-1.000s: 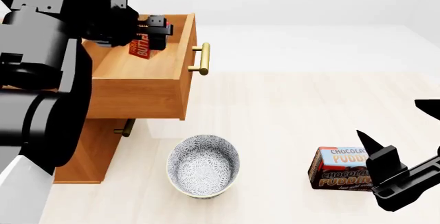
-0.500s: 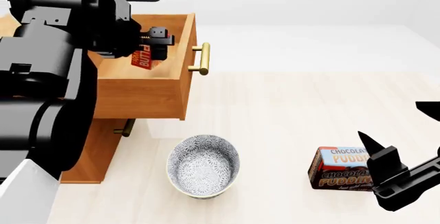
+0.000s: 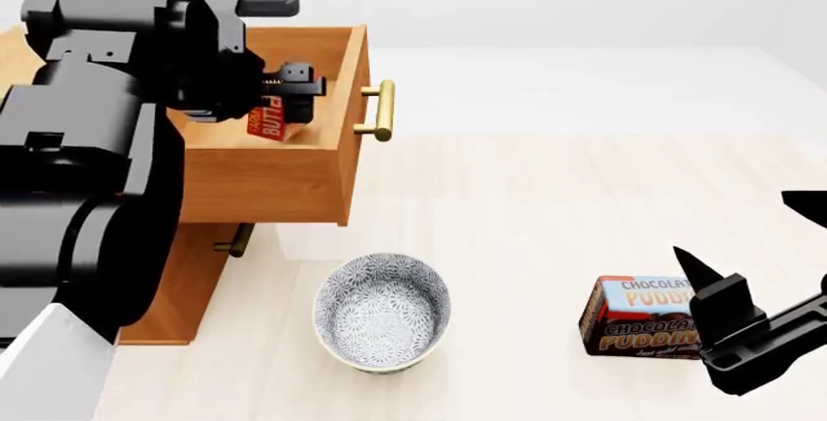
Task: Put the butter at the back in the top drawer of the cabinet and close it.
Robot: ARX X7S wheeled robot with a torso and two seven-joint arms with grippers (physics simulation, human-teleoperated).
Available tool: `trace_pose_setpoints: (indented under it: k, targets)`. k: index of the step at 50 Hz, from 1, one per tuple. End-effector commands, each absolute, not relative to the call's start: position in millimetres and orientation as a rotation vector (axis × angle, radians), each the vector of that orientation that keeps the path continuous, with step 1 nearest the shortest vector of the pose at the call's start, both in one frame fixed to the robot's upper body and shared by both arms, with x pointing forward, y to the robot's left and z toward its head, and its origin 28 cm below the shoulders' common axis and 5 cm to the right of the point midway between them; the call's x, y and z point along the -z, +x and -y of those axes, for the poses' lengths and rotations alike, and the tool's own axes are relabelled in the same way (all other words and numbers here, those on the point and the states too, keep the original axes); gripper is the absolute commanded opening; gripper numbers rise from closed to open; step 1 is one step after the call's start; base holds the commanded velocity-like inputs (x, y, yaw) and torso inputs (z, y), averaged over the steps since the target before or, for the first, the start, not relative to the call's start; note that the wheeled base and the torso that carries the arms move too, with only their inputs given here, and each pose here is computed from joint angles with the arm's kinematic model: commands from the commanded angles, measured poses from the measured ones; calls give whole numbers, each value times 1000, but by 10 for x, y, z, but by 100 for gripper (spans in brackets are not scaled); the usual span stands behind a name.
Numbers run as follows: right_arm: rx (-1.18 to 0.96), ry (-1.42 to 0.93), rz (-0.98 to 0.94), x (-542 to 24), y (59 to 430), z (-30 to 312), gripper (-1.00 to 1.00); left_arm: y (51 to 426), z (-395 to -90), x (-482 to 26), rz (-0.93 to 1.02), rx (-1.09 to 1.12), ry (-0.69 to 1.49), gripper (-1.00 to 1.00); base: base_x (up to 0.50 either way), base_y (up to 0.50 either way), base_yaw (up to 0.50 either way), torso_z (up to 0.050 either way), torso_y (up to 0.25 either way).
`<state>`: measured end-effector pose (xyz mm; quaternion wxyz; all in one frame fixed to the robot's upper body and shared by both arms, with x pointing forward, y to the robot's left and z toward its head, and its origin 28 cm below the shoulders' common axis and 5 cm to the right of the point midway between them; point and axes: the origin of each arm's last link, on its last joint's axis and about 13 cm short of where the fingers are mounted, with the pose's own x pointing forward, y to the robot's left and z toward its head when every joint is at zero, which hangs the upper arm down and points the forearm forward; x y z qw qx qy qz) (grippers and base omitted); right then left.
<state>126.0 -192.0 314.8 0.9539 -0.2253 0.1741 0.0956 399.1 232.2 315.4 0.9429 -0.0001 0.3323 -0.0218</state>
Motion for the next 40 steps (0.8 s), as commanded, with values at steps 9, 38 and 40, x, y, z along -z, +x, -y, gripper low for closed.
trace_pose_setpoints:
  k: [9, 38, 40]
  targets:
    - [-196, -460, -354, -3149, 1259, 1914, 100, 3989, -2322, -3257, -637, 58, -23, 100, 0, 0, 0, 0, 1]
    - [-203, -473, -340, -3198, 1215, 1872, 100, 3878, -2337, -3805, -502, 163, -86, 100, 0, 0, 0, 0, 0]
    - [-205, -475, -341, -3193, 1218, 1866, 100, 3859, -2320, -3863, -492, 201, -100, 100, 0, 0, 0, 0, 0]
